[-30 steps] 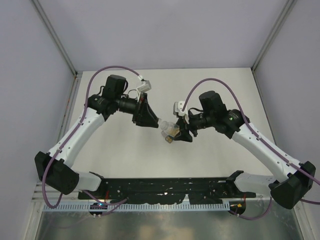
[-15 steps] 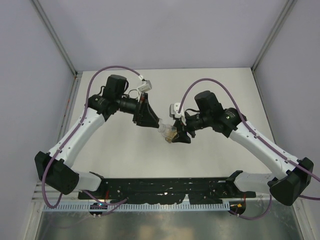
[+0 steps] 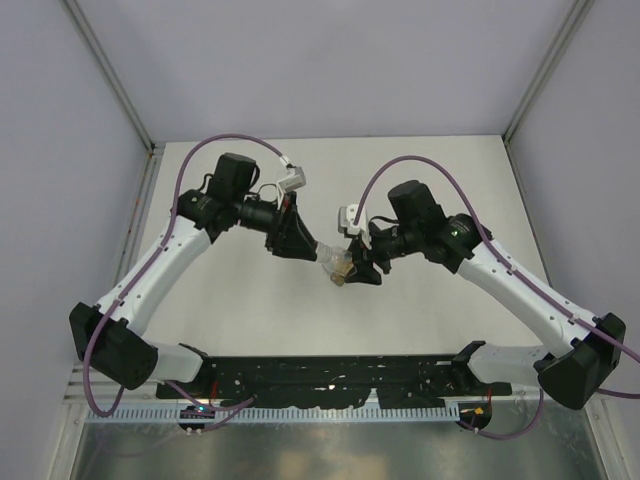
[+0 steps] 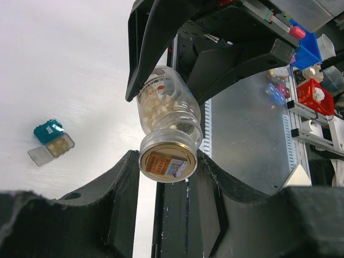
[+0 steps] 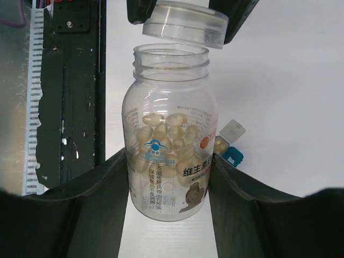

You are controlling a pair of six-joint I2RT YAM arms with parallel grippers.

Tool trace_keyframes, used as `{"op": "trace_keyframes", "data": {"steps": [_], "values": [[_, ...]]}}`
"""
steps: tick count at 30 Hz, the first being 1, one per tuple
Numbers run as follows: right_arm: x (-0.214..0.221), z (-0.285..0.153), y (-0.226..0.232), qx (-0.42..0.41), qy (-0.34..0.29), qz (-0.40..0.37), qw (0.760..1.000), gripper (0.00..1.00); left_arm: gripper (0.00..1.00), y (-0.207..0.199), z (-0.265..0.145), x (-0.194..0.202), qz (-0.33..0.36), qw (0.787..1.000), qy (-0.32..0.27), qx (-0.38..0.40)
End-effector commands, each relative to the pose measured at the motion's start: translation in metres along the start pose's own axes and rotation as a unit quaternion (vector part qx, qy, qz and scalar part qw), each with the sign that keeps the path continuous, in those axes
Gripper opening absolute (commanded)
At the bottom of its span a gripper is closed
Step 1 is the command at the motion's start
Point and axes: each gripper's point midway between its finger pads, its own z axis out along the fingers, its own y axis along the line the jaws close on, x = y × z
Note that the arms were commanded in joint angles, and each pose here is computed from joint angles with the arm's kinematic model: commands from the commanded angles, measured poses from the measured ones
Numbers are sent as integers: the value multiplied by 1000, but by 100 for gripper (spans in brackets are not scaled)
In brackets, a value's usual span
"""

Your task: Sort the pills into containers

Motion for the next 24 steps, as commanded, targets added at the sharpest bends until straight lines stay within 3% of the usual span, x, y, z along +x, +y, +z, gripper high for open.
{"op": "trace_keyframes", "data": {"steps": [1,24], "values": [[-20,-4,-8,14,-17,-22,1000,6,11,-15,-6,-12,41,999,-9,-4],[-17,2,-10,12,-12,-12,1000,6,12,-8,9,-12,52,998,5,-37]]}}
